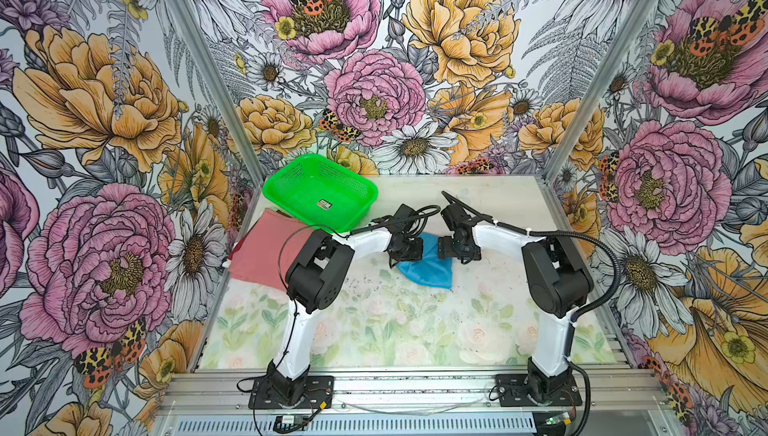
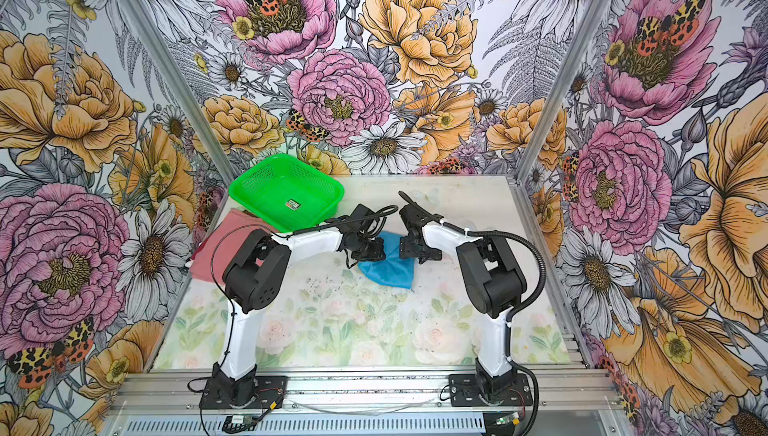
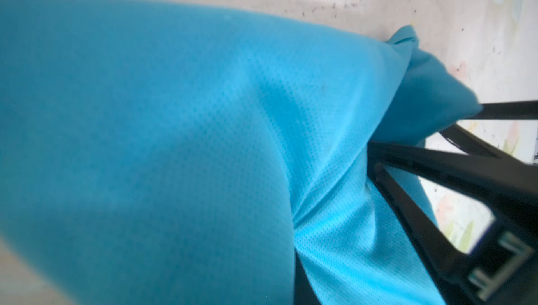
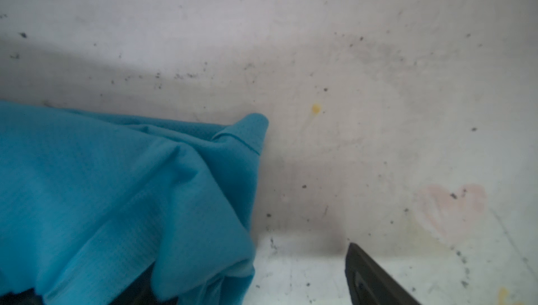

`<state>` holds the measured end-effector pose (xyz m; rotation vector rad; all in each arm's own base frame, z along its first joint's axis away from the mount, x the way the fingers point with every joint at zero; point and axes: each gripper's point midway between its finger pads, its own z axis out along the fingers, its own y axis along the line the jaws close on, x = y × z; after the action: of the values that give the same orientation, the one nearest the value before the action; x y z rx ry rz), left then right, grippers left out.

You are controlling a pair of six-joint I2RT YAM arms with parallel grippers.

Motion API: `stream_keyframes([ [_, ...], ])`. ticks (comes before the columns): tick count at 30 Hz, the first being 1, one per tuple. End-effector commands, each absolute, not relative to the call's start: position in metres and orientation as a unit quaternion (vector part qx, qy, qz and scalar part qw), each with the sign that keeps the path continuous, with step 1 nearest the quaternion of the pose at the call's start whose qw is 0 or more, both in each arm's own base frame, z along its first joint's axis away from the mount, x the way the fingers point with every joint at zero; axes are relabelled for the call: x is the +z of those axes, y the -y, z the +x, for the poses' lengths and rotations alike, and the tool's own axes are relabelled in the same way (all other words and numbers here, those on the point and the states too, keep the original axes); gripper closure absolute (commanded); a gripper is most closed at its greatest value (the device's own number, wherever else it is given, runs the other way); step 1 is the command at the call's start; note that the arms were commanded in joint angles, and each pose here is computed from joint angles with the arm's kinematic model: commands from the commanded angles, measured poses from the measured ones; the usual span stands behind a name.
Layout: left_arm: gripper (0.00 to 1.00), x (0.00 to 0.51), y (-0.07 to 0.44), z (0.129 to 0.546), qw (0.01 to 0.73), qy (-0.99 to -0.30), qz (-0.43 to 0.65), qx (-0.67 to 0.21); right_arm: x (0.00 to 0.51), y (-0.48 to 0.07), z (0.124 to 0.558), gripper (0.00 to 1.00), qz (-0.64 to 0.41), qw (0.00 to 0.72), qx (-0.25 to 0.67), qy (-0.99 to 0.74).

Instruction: Fold and stack the t-shirts

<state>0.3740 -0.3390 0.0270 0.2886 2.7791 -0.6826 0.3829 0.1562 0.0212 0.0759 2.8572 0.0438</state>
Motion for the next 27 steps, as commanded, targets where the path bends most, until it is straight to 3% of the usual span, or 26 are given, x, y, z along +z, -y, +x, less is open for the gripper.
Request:
stream_keyframes([
  [1,0.96,-0.013,0.309,0.352,0.105,-0.978,0.095,-0.156,0.016,-0.173,0.359,0.12,0.011,0.107,0.052,-0.993],
  [3,1.0,-0.011,0.305,0.352,0.11,-0.977,0.102,-0.15,0.032,-0.172,0.361,0.12,0.015,0.123,0.066,-0.99],
  [12,1.0,-0.009,0.241,0.336,0.121,-0.986,0.101,-0.054,0.083,-0.167,0.362,0.11,0.014,0.174,0.107,-0.979],
  [17,1.0,-0.014,0.233,0.316,0.099,-0.987,0.111,-0.06,0.069,-0.166,0.358,0.12,0.012,0.159,0.095,-0.983],
  [20,0.91,-0.014,0.234,0.311,0.094,-0.987,0.111,-0.067,0.055,-0.166,0.355,0.12,0.011,0.144,0.082,-0.986],
  [27,0.93,-0.015,0.24,0.307,0.089,-0.986,0.121,-0.076,0.028,-0.173,0.351,0.12,0.002,0.116,0.065,-0.991],
])
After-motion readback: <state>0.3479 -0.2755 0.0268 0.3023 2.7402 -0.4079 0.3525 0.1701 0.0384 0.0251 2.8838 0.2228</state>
